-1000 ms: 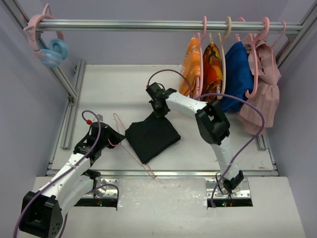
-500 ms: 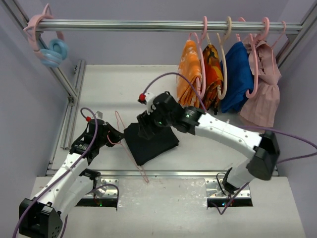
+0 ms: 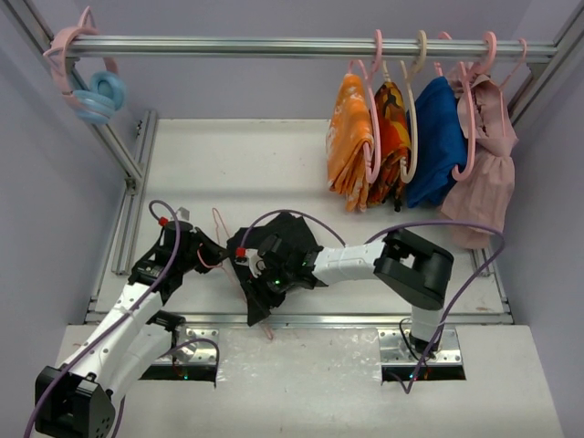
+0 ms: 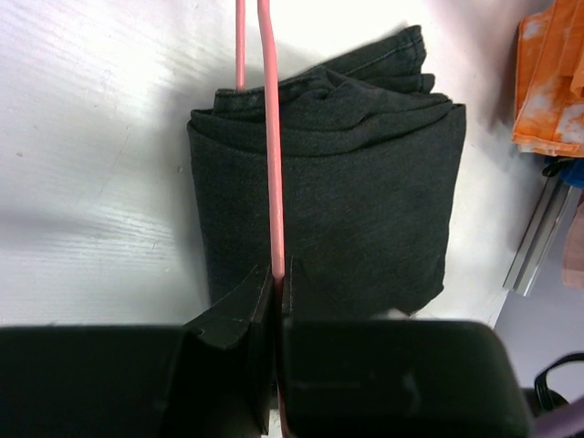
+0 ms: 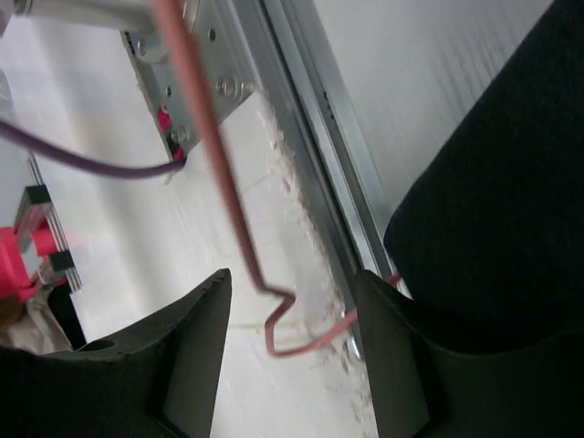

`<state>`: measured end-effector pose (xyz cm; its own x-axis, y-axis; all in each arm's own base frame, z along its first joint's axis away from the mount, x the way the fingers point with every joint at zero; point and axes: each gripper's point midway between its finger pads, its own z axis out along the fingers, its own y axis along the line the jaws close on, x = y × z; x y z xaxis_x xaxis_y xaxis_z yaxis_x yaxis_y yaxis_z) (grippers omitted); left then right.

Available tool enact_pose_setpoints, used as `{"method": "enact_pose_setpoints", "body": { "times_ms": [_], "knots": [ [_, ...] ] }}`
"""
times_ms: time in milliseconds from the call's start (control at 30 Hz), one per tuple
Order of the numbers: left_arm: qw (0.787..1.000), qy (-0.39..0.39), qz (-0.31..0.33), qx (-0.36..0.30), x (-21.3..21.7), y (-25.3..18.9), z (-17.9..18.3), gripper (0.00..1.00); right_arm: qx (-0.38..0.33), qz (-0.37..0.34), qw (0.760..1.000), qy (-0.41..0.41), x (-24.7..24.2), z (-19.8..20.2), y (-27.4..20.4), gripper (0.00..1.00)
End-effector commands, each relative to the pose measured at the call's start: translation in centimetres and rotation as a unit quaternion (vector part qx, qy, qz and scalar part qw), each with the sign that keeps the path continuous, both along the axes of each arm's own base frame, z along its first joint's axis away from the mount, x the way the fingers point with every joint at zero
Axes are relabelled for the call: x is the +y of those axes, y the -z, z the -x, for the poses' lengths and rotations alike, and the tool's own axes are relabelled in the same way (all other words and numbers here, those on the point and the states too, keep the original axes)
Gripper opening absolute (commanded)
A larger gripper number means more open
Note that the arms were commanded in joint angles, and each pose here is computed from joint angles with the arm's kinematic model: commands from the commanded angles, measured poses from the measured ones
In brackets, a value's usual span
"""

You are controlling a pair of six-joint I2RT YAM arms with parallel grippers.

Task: Place the trousers on the hanger
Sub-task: Place the hanger at the clothesline.

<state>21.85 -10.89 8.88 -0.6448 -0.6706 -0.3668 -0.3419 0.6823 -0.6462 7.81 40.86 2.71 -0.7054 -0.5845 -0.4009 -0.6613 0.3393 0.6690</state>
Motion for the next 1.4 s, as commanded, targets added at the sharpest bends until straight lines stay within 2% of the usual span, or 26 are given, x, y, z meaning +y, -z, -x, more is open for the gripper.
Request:
{"method": "enact_pose_setpoints", "body": {
  "times_ms": [0,100,133,200,233,267,333,400,433,500,700,833,967,1100,1233,1367],
  "knots": [
    [1.0,0.004,0.013,-0.006,-0.3,0.1,0.1,0.0,-0.017,-0.07,0.997,0.018,4.5,-2.3,-2.2,0.49],
    [1.0,-0.008,0.014,-0.002,-0.1,0.3,0.3,0.0,-0.015,-0.078,0.996,0.029,5.3,-2.8,-1.1,0.32],
    [1.0,-0.009,0.014,-0.002,0.0,0.3,0.4,0.0,-0.016,-0.088,0.996,0.029,5.6,-2.8,-1.0,0.31],
    [1.0,-0.022,0.013,-0.008,0.3,0.1,0.3,0.0,-0.007,-0.122,0.992,0.022,6.0,-2.3,-1.6,0.08],
    [1.0,-0.028,0.009,-0.009,0.6,0.1,0.2,0.0,0.002,-0.126,0.992,0.023,5.7,-2.0,-1.5,0.0],
    [0.999,-0.032,0.006,-0.011,0.7,0.1,0.1,0.04,0.002,-0.136,0.99,0.024,5.6,-1.9,-1.8,0.0],
    [0.999,-0.049,-0.006,-0.013,1.3,0.0,-0.3,0.36,0.006,-0.162,0.987,0.023,5.4,-1.4,-2.6,0.0],
    [0.998,-0.066,-0.014,-0.015,1.9,-0.2,-0.8,0.54,0.006,-0.173,0.985,0.023,5.4,-1.3,-3.2,0.0],
    [0.997,-0.075,-0.022,-0.009,2.2,-0.1,-1.1,0.76,0.003,-0.172,0.985,0.026,5.2,-1.3,-3.0,0.0],
    [0.995,-0.092,-0.039,0.001,2.8,0.1,-1.7,0.91,-0.006,-0.179,0.983,0.032,5.0,-1.5,-3.1,0.0],
    [0.993,-0.073,-0.091,0.031,3.4,2.7,-2.5,0.92,-0.038,-0.2,0.979,0.03,4.5,-1.9,-4.2,0.0],
    [0.987,-0.107,-0.103,0.065,4.4,4.2,-1.7,0.97,-0.044,-0.198,0.978,0.043,4.2,-2.6,-4.3,0.0],
    [0.973,-0.206,-0.098,0.029,6.7,0.9,-2.6,1.0,-0.038,-0.205,0.976,0.058,3.6,-2.8,-4.1,0.0],
    [0.935,-0.336,-0.108,0.025,10.4,-2.4,-2.2,1.0,-0.046,-0.227,0.971,0.057,3.4,-2.6,-5.2,0.0],
    [0.916,-0.387,-0.105,0.0,12.0,-6.1,-3.3,1.0,-0.051,-0.233,0.969,0.059,3.2,-2.7,-5.7,0.0],
    [0.908,-0.404,-0.109,-0.016,13.1,-8.6,-3.3,1.0,-0.05,-0.238,0.968,0.059,3.2,-2.8,-6.2,0.0]
  ]
}}
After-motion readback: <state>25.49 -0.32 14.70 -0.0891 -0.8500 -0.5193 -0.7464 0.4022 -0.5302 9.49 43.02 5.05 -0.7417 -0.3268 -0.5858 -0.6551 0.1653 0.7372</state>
